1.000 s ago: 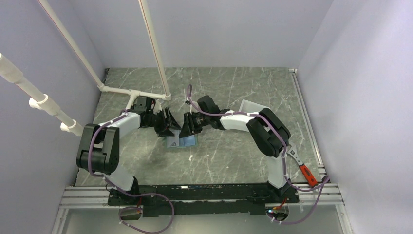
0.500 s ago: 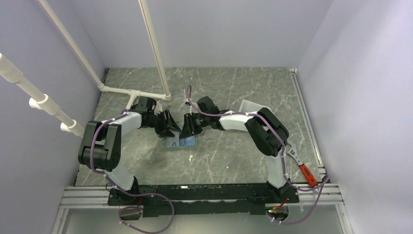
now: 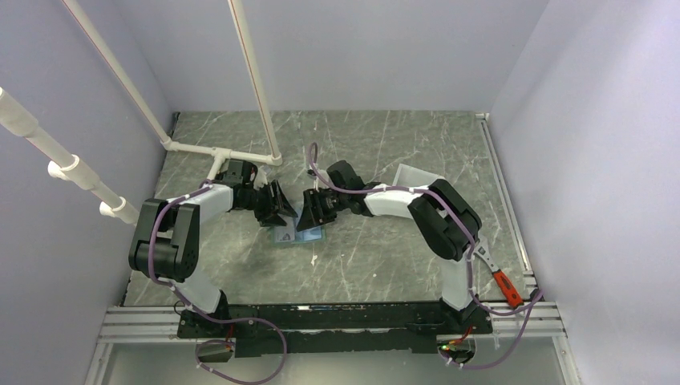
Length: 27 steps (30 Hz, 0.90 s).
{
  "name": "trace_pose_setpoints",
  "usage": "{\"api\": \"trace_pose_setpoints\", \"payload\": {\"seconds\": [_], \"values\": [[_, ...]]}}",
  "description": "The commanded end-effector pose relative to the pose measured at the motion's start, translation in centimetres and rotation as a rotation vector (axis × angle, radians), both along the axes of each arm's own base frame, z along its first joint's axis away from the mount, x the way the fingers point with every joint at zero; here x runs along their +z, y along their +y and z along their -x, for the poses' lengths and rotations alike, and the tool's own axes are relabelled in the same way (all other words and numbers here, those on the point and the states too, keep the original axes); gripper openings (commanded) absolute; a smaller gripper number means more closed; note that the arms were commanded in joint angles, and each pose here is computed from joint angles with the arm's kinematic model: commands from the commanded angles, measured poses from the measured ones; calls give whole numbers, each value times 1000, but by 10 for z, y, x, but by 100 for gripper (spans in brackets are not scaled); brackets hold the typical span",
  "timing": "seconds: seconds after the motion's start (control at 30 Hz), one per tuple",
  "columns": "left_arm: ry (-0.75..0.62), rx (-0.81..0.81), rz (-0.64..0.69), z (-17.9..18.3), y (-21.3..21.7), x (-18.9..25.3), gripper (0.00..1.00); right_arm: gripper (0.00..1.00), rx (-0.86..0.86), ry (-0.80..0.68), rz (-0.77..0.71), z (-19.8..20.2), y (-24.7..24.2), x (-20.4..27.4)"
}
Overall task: Put the credit cards into the card holder
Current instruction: Turn over the card slot in the card holder.
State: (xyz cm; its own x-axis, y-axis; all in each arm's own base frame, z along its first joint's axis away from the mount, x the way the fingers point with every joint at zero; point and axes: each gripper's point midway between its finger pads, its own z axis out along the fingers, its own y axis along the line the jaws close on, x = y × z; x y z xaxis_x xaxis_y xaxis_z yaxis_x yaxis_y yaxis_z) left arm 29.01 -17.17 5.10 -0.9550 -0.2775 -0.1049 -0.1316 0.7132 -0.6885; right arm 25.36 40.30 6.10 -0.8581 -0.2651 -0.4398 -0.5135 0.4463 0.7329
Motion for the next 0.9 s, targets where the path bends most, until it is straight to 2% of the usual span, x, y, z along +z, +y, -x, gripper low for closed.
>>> {"api": "trace_pose_setpoints", "payload": {"seconds": [0.0, 0.4, 0.6, 0.7, 0.87], "values": [[-19, -13, -12, -2, 1, 0, 59, 56, -2, -91, -14, -6, -2, 21], [-24, -18, 5, -4, -2, 2, 59, 60, -23, -101, 8, -13, 1, 18], [-24, -20, 9, -5, -3, 2, 59, 78, -30, -169, 28, -13, 5, 22], [-20, -21, 14, -4, -3, 1, 60, 81, -72, -220, 93, -18, 9, 17], [-23, -21, 14, -5, -3, 2, 60, 84, -216, -373, 318, -35, 1, 9]]}}
